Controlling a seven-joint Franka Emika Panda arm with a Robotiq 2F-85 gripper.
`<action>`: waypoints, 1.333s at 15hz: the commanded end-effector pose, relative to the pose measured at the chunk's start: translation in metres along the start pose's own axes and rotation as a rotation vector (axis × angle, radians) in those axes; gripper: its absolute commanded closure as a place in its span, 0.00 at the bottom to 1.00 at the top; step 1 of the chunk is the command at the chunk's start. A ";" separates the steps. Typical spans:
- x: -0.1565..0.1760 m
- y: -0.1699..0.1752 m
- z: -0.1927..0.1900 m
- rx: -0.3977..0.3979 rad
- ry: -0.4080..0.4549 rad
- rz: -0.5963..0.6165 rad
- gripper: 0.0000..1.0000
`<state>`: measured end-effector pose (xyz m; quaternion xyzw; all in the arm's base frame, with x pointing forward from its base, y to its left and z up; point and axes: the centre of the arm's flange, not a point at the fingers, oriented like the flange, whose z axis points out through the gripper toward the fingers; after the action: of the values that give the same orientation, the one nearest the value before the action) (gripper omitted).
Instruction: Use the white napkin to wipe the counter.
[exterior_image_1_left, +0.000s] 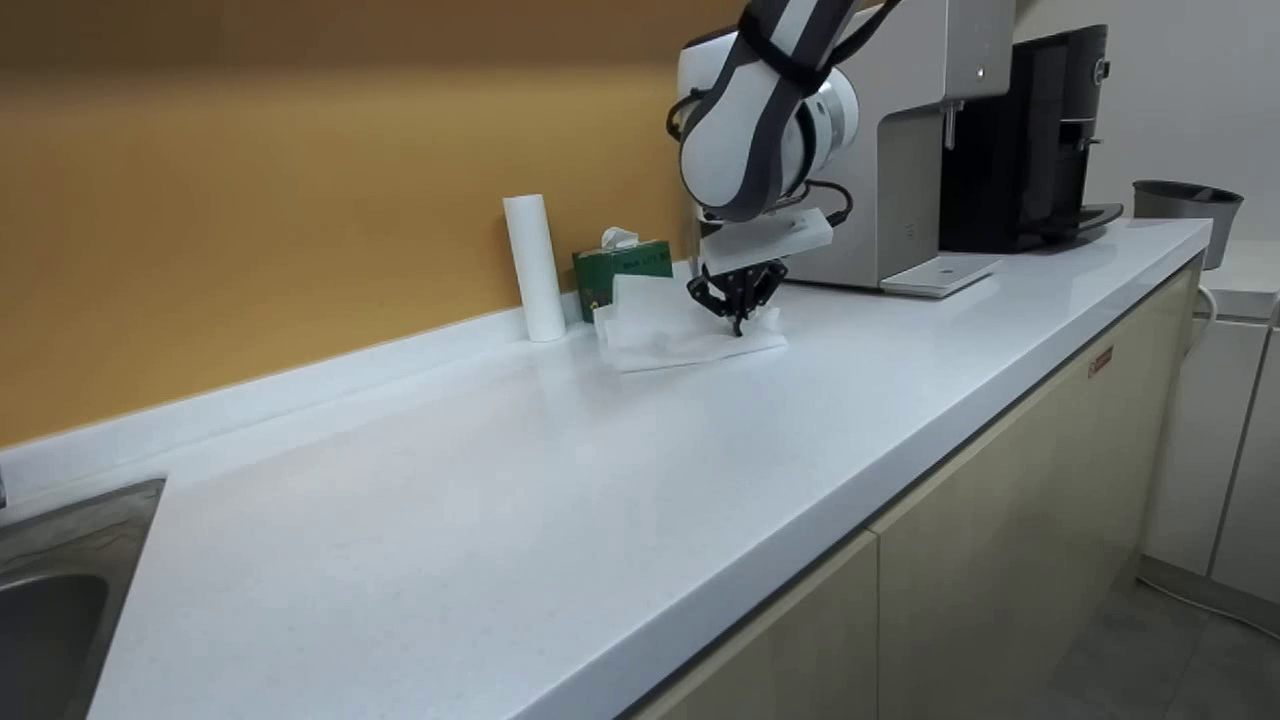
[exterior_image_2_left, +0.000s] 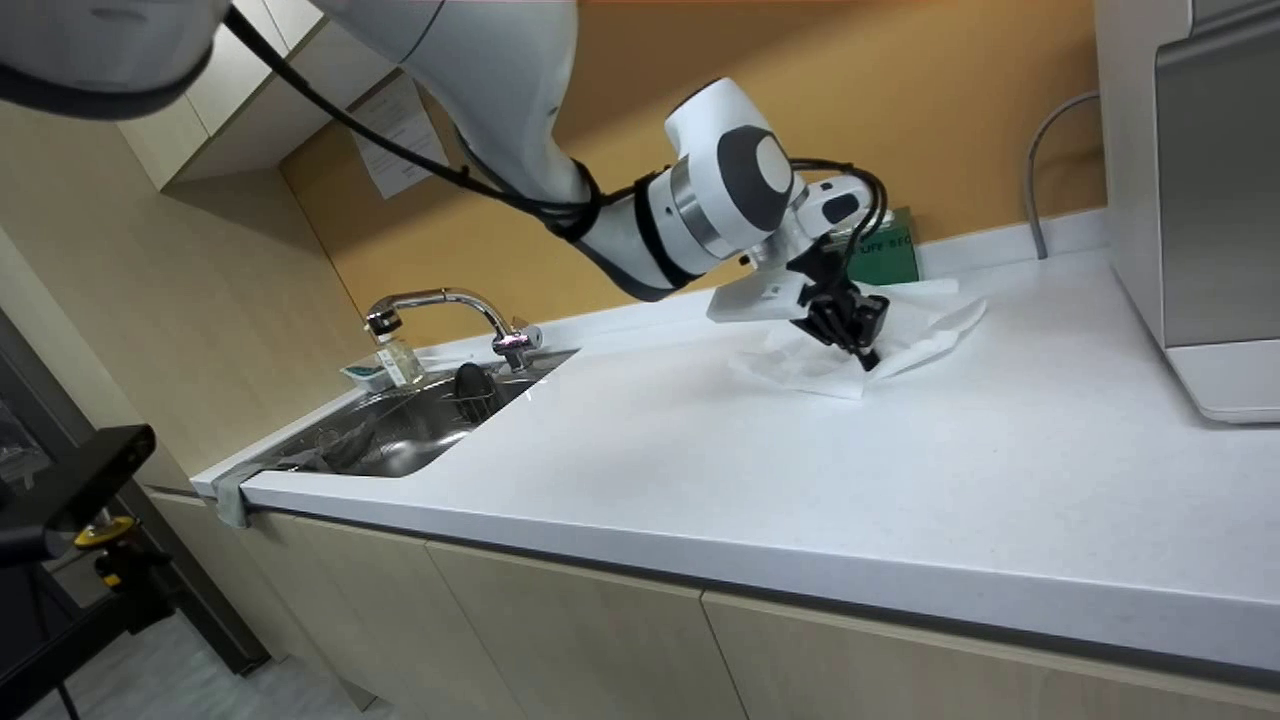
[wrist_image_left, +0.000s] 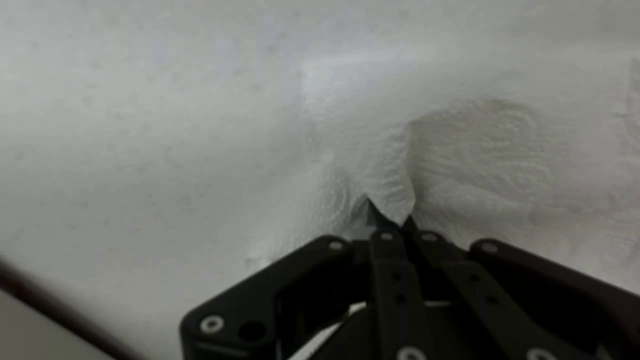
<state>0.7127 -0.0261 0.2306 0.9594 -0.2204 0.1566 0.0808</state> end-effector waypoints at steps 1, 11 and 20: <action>0.014 0.047 0.034 -0.105 -0.022 0.078 1.00; -0.049 0.141 -0.016 -0.094 -0.318 -0.116 1.00; -0.141 0.100 -0.047 0.013 -0.562 -0.431 1.00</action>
<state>0.5543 -0.0706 0.2334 0.9896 -0.0503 -0.1244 0.0527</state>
